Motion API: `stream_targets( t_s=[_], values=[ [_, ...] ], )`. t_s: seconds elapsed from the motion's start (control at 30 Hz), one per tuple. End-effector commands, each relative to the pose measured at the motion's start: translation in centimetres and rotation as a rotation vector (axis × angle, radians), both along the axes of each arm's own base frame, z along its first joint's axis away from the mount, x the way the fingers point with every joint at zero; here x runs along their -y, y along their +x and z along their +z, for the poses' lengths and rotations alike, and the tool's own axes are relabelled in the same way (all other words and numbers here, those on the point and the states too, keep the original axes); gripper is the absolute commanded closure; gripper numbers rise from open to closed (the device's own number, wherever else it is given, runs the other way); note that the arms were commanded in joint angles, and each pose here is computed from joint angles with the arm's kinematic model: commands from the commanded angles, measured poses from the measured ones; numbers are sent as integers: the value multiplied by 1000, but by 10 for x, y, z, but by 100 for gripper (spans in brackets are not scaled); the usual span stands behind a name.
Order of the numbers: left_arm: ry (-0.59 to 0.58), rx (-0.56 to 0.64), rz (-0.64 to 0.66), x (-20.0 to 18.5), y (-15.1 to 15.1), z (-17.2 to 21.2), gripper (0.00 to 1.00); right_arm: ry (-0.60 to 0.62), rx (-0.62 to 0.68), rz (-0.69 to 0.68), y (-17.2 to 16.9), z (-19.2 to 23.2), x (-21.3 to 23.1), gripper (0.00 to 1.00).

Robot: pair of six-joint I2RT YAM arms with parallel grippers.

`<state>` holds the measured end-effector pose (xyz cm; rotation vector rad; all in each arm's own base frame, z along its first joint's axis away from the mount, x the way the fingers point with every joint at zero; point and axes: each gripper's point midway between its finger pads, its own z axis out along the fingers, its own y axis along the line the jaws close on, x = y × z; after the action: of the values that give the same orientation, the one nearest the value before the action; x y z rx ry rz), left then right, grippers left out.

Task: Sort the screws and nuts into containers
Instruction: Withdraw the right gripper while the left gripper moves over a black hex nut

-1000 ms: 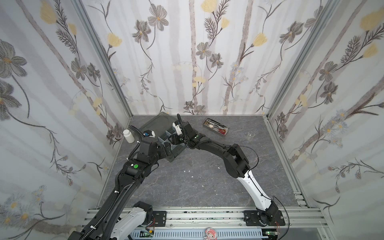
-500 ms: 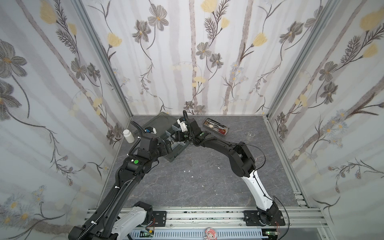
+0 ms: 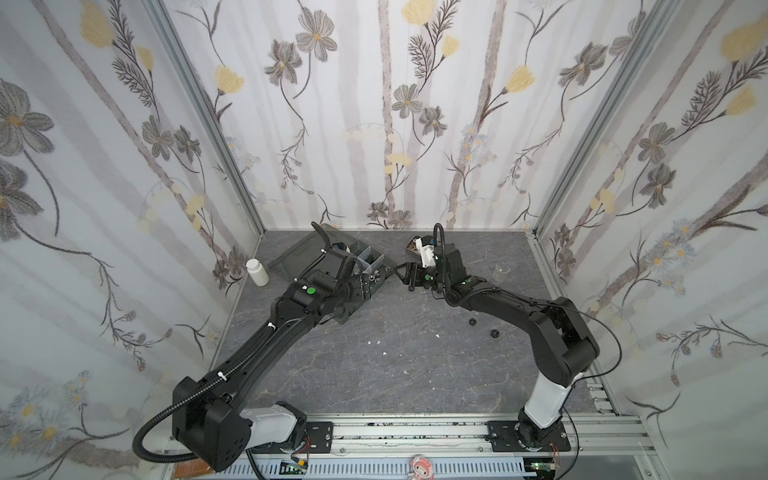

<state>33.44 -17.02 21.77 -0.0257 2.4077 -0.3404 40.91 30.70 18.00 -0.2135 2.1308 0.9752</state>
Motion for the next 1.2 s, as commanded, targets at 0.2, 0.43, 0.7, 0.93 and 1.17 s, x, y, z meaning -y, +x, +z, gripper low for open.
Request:
stream_targets(
  t_s=[0.2, 0.43, 0.7, 0.93, 1.17],
  values=[
    [-5, -31, -48, 49, 33, -15, 19, 3, 133, -96, -43, 37, 85, 8],
    [26, -87, -57, 81, 59, -43, 21, -2, 160, -196, -77, 30, 131, 3],
    [105, -165, -61, 107, 86, -82, 32, 34, 158, -255, -93, 16, 155, 2],
    [118, -228, -96, 134, 96, -118, 38, 24, 128, -308, -92, 2, 165, 2],
    [125, -266, -103, 151, 107, -146, 40, 34, 123, -319, -94, 0, 168, 2]
  ],
)
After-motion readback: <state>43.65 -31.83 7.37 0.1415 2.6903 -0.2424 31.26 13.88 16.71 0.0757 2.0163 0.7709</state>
